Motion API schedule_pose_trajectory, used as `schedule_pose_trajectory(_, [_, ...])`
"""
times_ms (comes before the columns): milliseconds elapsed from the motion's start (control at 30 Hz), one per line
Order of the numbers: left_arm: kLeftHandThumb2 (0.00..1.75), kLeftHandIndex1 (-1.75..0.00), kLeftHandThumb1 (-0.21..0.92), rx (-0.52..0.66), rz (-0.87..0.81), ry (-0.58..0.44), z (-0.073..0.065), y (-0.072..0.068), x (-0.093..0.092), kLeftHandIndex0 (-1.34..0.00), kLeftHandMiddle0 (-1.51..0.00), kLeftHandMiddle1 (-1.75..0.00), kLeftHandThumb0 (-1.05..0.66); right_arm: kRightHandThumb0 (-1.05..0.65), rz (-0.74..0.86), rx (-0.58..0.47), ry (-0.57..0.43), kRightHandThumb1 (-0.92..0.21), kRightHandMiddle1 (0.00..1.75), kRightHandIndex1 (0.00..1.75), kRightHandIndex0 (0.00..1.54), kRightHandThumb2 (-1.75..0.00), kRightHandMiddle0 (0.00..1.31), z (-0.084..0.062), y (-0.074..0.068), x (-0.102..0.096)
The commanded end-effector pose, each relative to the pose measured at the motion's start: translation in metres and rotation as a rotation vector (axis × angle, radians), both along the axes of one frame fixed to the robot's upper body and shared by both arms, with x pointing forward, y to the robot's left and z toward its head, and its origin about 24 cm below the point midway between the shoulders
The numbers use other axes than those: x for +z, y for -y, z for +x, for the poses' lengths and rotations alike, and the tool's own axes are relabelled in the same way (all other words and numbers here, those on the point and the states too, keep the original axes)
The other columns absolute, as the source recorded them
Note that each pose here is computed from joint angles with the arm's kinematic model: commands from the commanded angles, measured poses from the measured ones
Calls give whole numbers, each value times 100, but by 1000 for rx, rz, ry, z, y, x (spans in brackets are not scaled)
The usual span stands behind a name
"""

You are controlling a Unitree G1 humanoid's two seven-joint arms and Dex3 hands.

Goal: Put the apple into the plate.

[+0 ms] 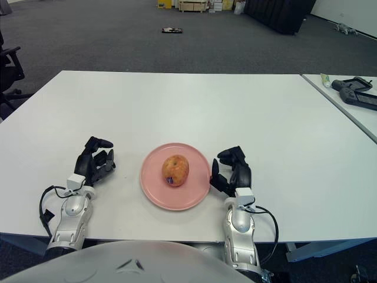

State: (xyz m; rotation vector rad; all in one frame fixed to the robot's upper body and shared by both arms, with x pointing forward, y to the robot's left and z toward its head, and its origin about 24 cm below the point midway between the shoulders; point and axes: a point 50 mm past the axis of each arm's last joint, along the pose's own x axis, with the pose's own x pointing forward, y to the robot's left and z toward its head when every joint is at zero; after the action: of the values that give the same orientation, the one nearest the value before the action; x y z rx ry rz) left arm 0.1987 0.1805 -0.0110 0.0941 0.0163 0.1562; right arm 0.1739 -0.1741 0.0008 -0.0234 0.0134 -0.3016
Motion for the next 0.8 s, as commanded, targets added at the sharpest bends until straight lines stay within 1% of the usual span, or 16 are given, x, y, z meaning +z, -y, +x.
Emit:
schedule_pose_trajectory(0, [95, -175, 62, 0, 2, -2, 3, 0, -1, -38, -87, -175, -40, -43, 3, 3, -9, -49, 175, 175, 111, -111, 48, 1, 1, -1])
schedule_pose_trajectory(400, [95, -175, 61, 2, 8, -7, 3, 0, -1, -39, -88, -175, -40, -41, 50, 4, -13, -54, 175, 175, 106, -105, 44, 0, 1, -1])
schedule_pose_trajectory(667, [95, -175, 61, 4, 7, -4, 2, 1, -1, -38, -88, -175, -40, -41, 142, 1, -18, -55, 175, 175, 105, -103, 43, -1, 0, 1])
schedule_pose_trajectory(767, [95, -175, 61, 2, 5, -3, 2, 1, 0, -38, -88, -175, -40, -41, 166, 1, -17, -54, 175, 175, 106, -105, 44, -1, 0, 1])
